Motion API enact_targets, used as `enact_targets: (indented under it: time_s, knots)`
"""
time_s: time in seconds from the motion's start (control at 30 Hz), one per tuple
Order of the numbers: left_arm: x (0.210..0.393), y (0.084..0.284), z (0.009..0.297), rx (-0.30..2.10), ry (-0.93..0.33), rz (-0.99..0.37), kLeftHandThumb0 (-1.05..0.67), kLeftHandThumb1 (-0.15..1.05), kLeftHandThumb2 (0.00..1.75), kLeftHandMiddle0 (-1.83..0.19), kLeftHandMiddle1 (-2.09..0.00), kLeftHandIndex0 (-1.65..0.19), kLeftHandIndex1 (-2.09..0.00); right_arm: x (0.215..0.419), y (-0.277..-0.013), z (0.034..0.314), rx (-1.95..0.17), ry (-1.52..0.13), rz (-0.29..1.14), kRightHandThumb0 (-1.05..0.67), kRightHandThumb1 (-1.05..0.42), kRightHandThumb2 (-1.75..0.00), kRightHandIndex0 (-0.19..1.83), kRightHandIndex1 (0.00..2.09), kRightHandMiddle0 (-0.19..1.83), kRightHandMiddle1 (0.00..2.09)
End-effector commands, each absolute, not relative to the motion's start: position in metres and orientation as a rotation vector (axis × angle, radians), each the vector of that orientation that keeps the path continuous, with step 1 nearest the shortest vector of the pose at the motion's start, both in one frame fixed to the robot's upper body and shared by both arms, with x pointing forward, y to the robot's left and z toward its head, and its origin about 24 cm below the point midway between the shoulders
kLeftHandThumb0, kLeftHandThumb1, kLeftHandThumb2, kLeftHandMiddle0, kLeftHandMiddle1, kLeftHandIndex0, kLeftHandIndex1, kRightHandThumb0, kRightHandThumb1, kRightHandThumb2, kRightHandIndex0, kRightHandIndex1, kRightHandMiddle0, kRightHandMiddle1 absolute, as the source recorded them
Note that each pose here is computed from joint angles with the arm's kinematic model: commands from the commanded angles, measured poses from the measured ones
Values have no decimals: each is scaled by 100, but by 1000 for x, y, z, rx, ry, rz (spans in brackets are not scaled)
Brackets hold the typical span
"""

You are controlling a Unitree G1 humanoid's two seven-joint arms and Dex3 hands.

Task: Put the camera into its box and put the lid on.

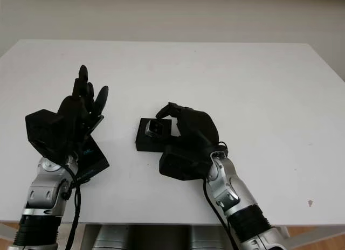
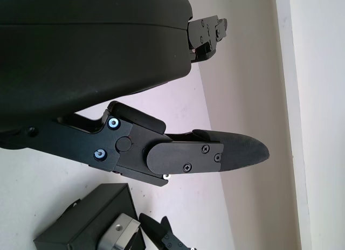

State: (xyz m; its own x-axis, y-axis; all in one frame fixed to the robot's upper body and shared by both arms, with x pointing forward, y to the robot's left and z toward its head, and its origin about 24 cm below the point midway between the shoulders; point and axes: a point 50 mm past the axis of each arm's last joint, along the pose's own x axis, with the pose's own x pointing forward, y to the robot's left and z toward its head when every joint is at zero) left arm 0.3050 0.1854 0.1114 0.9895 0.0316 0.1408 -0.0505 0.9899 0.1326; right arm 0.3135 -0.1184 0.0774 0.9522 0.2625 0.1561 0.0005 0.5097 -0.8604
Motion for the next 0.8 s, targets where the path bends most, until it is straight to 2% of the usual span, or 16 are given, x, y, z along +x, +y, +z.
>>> enact_targets:
  time_s: [0.0,0.43,0.77]
  knots:
    - [304,186,118,136,-170,46,-76,105,41,19,0,19,0,316,-123,75,-1037,-269,155,-52,-87,-5,45,18,53,100]
    - [305,185,118,144,-177,53,-77,105,40,19,0,19,0,316,-125,73,-1045,-291,190,-51,-86,-5,42,15,51,104]
    - [305,186,119,142,-187,61,-76,105,40,19,0,19,0,317,-129,75,-1032,-327,188,-41,-88,-5,42,16,51,118]
